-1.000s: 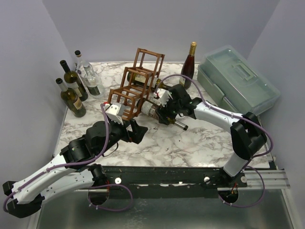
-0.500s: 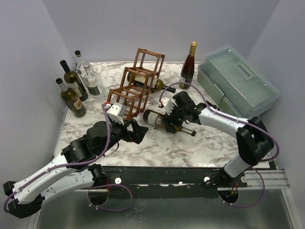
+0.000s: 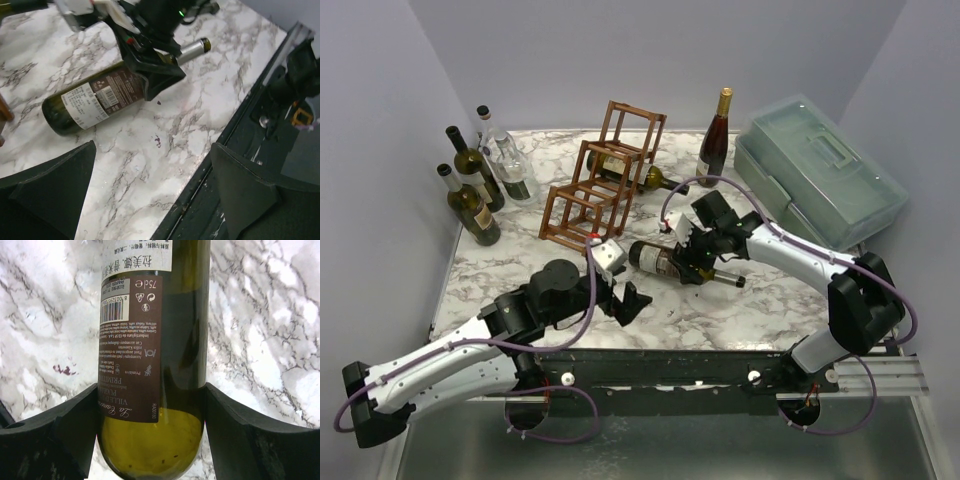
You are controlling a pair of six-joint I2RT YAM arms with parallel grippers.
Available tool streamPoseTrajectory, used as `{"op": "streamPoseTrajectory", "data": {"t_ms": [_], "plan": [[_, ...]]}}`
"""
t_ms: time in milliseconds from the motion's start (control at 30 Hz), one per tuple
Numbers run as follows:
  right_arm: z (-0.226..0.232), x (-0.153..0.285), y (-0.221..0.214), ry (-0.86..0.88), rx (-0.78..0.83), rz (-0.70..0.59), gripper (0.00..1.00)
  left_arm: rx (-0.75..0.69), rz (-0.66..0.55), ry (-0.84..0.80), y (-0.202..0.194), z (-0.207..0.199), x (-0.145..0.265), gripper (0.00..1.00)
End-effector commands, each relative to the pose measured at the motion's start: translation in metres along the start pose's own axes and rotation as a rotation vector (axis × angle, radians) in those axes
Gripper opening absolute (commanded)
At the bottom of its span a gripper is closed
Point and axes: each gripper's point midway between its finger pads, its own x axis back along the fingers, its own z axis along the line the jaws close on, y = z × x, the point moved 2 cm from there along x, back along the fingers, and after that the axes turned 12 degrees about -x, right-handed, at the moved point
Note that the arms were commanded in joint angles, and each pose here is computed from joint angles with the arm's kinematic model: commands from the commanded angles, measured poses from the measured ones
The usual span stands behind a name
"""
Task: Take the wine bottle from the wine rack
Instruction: Pick up the wine bottle from the wine rack.
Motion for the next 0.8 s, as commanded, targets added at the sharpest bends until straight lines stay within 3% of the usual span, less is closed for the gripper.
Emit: {"op": "streamPoseTrajectory", "data": {"t_ms": [0,133,300,767], "plan": [[0.010,0.022,0.008,0.057,0.009,0.014,0.33,-0.267,-0.078,-0.129,0.000,-0.024,-0.011,0.99],[0.013,0.033,0.007,0.072,-0.013,0.046,0.33,-0.499,-0.111,-0.137,-0.011,-0.035,-0.025,0.99],[0.019,0.044,0.007,0.092,-0.047,0.073,0.33,-0.688,-0.097,-0.083,-0.031,-0.033,-0.049,0.99],[0.032,0.060,0.015,0.138,-0.163,0.100,0.33,-0.818,-0.143,0.179,-0.051,-0.026,-0.122,0.99]]}}
